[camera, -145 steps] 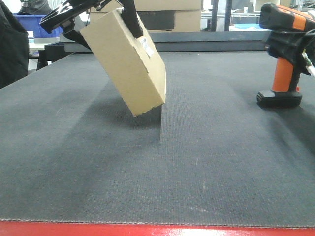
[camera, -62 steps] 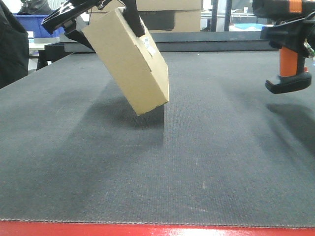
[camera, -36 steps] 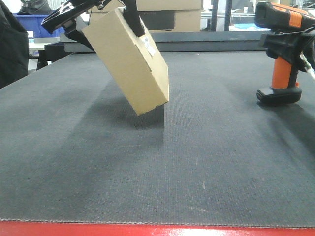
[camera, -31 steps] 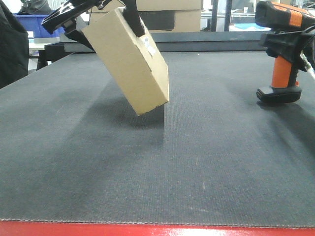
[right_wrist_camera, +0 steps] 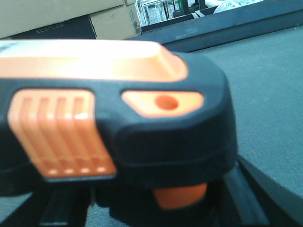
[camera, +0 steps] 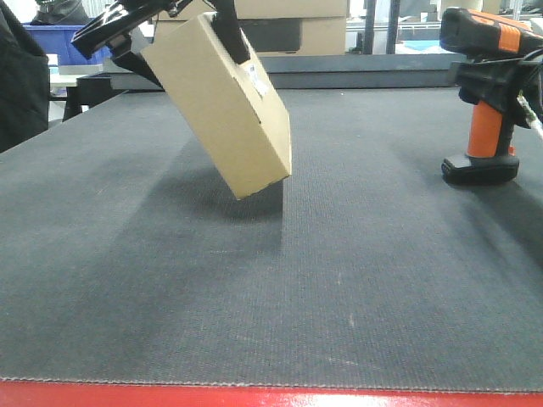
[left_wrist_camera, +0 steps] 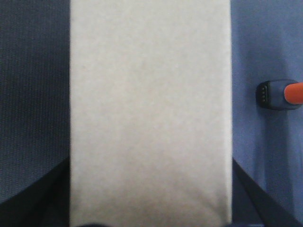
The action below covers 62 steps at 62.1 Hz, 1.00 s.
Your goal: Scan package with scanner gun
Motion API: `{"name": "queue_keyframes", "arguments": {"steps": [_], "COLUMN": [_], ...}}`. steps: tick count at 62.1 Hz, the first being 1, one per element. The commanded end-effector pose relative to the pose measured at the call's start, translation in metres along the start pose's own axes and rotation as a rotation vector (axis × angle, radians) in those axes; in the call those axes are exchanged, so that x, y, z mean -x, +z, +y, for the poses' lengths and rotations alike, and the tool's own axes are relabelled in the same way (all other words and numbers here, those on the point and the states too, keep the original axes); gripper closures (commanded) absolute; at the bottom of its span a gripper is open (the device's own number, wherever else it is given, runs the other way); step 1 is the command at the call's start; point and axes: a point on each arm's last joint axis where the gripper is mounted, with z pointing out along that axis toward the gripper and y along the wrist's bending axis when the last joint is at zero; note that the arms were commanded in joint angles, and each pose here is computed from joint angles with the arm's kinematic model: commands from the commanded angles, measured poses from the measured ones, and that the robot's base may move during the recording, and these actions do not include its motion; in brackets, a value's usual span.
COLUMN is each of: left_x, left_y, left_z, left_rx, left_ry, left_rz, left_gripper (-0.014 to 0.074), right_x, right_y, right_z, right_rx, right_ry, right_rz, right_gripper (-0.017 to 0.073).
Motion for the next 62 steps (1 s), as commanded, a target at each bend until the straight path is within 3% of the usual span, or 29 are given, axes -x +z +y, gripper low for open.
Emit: {"name": "queue_keyframes", "arguments": {"steps": [1, 10, 24, 41, 47, 54, 62], "left_x": [0.000, 0.000, 0.000, 0.000, 0.002, 0.008, 0.017], "left_y": [-0.004, -0.004, -0.004, -0.004, -0.004, -0.011, -0.024], "left_z": [-0.006, -0.006, -0.006, -0.005, -0.001, 0.008, 0.024], "left_rx": [-0.025, -0.025, -0.025, -0.024, 0.012, 0.042, 0.145], "left_ry": [-0.002, -0.002, -0.002, 0.000, 0.027, 0.024, 0.062], "left_rz": [-0.019, -0.019, -0.019, -0.020, -0.036, -0.040, -0.045], "left_gripper": [0.0705, 0.0705, 0.0705, 0.0705, 0.0705, 0.0705, 0.0705], "right_x": [0.006, 0.006, 0.003, 0.001, 0.001, 0.005, 0.009], "right_y": [0.000, 0.000, -0.003, -0.035, -0.049, -0.066, -0.090], "right_z": [0.001, 0.001, 0.002, -0.005, -0.007, -0.010, -0.012], "right_rx": [0.004, 0.004, 0.019, 0.013, 0.010, 0.010, 0.011], "right_ry": [0.003, 0.003, -0.013, -0.021, -0.024, -0.024, -0.041], "right_rz": [-0.036, -0.034, 0.017, 0.019, 0.029, 0.029, 0.029], "right_gripper": [0.0133, -0.0012, -0.0001, -0.0001, -0.0001, -0.0001, -0.0001]}}
